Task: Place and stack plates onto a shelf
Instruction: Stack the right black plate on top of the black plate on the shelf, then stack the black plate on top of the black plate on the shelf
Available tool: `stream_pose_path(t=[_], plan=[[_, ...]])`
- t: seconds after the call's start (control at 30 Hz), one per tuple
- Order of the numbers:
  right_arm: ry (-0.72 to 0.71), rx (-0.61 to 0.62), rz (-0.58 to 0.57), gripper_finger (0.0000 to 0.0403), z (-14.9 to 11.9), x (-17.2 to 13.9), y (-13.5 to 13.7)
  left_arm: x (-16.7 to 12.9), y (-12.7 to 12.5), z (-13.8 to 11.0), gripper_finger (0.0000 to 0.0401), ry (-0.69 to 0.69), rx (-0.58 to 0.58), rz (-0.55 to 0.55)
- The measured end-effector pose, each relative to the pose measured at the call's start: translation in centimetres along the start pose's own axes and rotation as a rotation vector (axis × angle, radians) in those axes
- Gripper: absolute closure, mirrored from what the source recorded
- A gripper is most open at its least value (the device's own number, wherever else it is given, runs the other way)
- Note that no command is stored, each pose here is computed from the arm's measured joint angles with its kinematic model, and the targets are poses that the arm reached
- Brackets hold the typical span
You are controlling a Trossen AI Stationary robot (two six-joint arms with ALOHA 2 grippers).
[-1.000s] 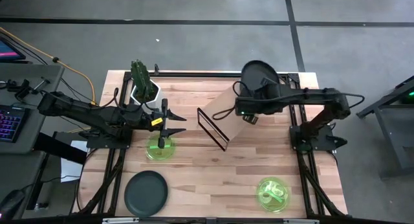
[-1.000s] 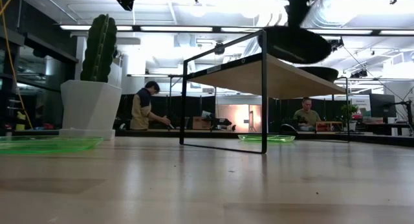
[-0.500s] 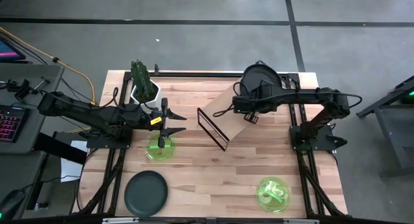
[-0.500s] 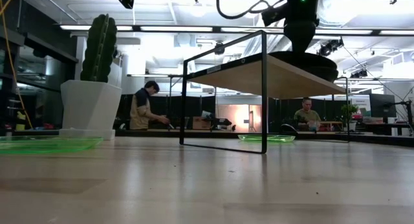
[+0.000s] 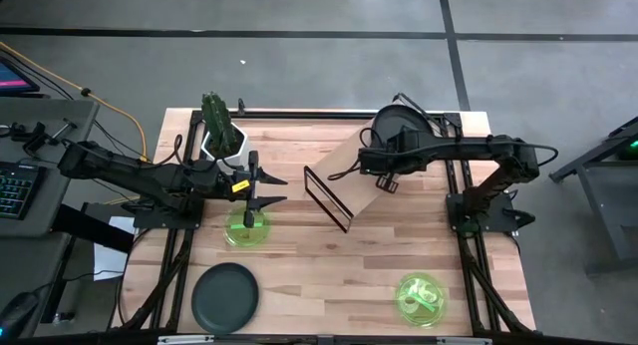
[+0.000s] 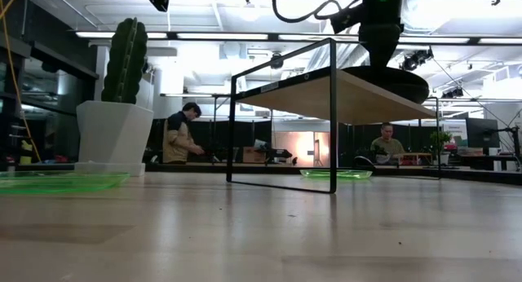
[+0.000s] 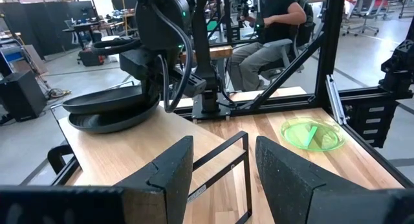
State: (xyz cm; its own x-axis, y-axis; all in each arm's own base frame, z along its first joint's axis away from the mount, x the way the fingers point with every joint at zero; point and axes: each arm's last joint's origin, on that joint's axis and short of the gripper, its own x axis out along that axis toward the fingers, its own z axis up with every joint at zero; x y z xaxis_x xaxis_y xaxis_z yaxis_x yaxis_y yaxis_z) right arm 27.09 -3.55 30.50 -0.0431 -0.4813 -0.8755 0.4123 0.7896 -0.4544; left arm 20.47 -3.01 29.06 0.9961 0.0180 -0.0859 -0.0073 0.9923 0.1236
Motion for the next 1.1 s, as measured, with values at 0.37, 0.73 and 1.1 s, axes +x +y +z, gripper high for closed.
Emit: stream_pose_path(t=[0.37, 0.73, 1.1], plan=[[0.022, 0.023, 0.003, 0.0335, 0.1, 0.3, -0.6, 0.0, 0.0, 0.0, 0.0243, 0.0, 0.0, 0.0], [0.015, 0.026, -0.008, 0.0219, 0.0, -1.9, -1.7, 0.0, 0.0, 0.0, 0.0243, 0.002, 0.025, 0.004], [-0.137, 0.035, 0.207, 0.0208, -0.5, -6.0, 0.7, 0.0, 0.0, -0.2, 0.0243, 0.021, 0.019, 0.002]])
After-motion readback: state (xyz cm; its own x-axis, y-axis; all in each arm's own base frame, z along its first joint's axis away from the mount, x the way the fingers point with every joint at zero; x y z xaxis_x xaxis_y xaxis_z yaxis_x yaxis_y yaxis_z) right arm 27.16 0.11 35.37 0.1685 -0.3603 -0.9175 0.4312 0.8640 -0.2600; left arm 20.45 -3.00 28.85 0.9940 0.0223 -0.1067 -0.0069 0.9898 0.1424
